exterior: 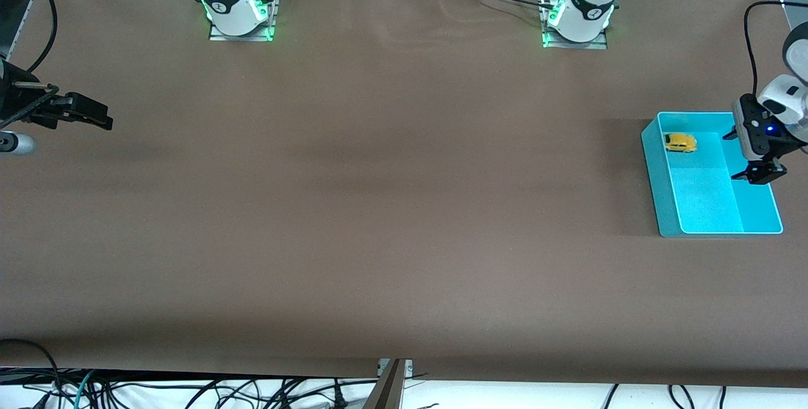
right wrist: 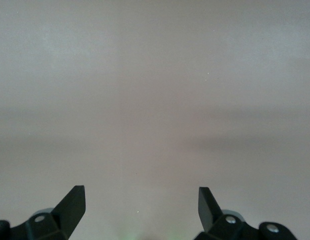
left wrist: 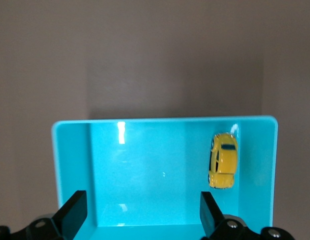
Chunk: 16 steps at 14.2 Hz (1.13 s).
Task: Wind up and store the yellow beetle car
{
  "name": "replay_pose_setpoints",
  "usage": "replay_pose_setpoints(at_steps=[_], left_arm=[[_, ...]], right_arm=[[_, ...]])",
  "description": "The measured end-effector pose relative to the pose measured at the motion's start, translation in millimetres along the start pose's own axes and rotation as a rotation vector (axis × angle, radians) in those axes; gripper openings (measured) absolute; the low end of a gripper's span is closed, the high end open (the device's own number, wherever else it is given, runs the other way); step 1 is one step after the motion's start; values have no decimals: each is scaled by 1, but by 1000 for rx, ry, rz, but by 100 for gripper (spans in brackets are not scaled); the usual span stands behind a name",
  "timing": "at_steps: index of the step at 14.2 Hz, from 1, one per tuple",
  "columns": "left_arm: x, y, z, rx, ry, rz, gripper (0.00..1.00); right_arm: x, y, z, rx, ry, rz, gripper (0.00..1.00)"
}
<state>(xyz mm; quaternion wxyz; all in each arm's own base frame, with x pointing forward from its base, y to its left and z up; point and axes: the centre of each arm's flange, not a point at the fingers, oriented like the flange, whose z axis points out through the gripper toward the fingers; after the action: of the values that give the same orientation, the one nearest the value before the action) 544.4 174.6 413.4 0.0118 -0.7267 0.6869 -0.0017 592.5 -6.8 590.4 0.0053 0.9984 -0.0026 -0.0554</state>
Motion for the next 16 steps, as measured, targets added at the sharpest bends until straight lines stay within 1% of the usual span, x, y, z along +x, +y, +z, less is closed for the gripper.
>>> replay_pose_setpoints(at_steps=[2,5,9,11,13,16], left_arm=[[22,-3,-16,13,8,-156,99],[67,-2,-44,24,29,-436,99],[136,16,-107,59,91,-842,99],[163,30,-139,61,114,-1040,99],[186,45,-171,46,106,-1184,99],[209,60,-211,8,69,-1384,99]], right_arm=[[0,0,0,0,0,0,100],[0,0,0,0,0,0,100],[0,0,0,0,0,0,100],[0,0,0,0,0,0,100],[0,0,0,0,0,0,100],[0,0,0,0,0,0,100]])
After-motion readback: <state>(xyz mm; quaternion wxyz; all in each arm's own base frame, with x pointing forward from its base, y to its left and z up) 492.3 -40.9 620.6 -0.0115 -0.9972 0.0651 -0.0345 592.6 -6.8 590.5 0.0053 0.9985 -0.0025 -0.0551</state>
